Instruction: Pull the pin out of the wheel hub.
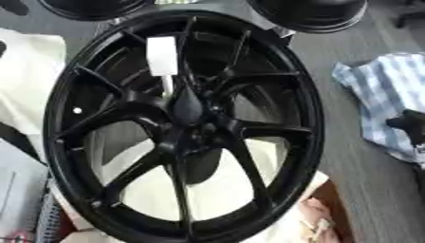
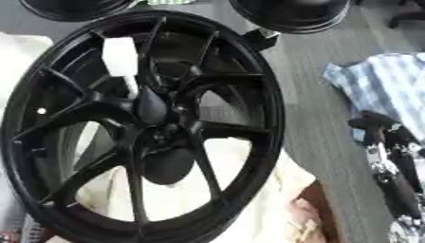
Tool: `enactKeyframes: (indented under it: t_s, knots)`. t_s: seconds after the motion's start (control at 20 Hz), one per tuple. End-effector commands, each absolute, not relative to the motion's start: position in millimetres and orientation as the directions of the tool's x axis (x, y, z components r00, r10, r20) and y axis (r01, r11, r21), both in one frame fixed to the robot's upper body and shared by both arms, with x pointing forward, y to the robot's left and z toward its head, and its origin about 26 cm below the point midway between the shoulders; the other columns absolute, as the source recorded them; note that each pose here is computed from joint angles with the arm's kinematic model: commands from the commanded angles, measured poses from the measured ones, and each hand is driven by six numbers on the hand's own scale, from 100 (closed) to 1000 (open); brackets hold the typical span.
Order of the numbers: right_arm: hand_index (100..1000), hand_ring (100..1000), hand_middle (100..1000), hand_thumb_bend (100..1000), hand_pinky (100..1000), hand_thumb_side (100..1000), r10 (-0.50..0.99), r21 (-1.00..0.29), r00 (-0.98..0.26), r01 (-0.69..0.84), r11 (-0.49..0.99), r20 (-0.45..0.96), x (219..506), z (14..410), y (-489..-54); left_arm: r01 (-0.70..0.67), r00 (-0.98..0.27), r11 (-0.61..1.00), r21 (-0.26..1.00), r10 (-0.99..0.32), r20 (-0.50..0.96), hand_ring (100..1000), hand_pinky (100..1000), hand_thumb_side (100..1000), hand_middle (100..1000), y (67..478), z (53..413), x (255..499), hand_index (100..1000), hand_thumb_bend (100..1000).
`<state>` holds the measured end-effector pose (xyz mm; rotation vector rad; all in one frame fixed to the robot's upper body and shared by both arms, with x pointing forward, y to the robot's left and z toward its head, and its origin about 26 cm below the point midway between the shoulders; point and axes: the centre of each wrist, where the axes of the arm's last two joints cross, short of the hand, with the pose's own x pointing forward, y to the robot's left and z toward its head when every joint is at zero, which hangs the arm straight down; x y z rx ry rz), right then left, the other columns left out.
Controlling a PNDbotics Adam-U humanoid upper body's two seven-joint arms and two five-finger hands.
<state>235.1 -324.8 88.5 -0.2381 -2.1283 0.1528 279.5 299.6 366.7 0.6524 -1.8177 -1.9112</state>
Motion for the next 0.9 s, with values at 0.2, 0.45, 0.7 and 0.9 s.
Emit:
enactKeyframes:
  t_s: [0.2,0.45,0.7,0.9]
  knots:
    - [795,784,668,100,1000,567,0.263,-0.241,-0.530,0.112,0.964,0.806,233,95,-327,0.060,-0.818,-0.284,0.957,-0.564,-0.116,768,796,513,719,289,385,273,814,100]
    - [795,785,668,100,1000,569,0.265,-0.248,-0.525,0.104,0.963,0.809,233,95,-327,0.059,-0.845,-0.329,0.943,-0.519,-0.128,765,790,549,715,267,393,273,811,100]
    - [795,785,668,100,1000,576,0.266,-0.249,-0.514,0.103,0.963,0.816,232,93,-326,0.042,-0.829,-0.244,0.969,-0.550,-0.103,769,788,561,722,241,400,273,818,100]
    - [796,784,667,100,1000,582,0.264,-0.249,-0.510,0.099,0.963,0.819,232,93,-325,0.082,-0.805,-0.158,0.984,-0.593,-0.028,779,797,610,731,223,398,274,844,100]
